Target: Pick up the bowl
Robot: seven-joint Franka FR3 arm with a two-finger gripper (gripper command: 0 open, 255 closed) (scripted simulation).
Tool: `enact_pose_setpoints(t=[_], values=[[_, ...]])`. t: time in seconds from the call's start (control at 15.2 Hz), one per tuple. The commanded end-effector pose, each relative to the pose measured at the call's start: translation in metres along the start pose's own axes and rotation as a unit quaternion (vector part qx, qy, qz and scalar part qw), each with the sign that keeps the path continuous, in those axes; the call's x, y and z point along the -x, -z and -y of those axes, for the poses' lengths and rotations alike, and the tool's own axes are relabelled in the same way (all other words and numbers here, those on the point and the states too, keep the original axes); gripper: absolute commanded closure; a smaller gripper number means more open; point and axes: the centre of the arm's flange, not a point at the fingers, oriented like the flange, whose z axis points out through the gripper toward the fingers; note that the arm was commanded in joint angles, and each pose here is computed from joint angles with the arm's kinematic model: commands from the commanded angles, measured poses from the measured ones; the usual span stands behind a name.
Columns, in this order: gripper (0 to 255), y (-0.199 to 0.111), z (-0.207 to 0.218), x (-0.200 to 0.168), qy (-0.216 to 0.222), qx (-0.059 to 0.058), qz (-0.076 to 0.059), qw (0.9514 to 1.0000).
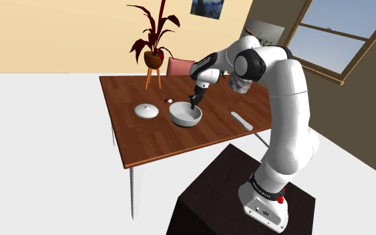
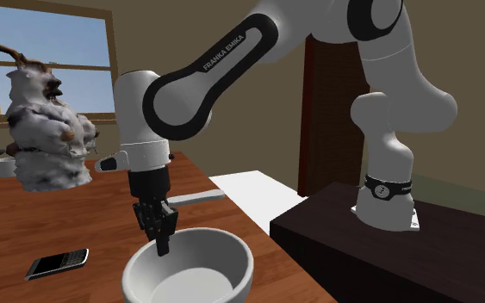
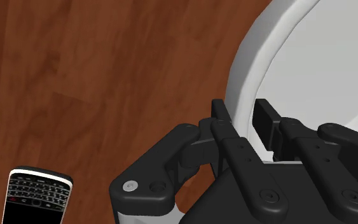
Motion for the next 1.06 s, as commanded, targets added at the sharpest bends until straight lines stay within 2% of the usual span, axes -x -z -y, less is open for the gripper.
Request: enact_pose_setpoints(t=[0.0, 0.86, 0.99], values=[[255, 0.008, 0.001, 0.000, 0.000, 0.000, 0.000, 1.0000], [255, 0.076, 0.011, -0.001, 0.000, 0.000, 0.000, 1.0000], [255, 0.077, 0.011, -0.001, 0.000, 0.000, 0.000, 1.0000]])
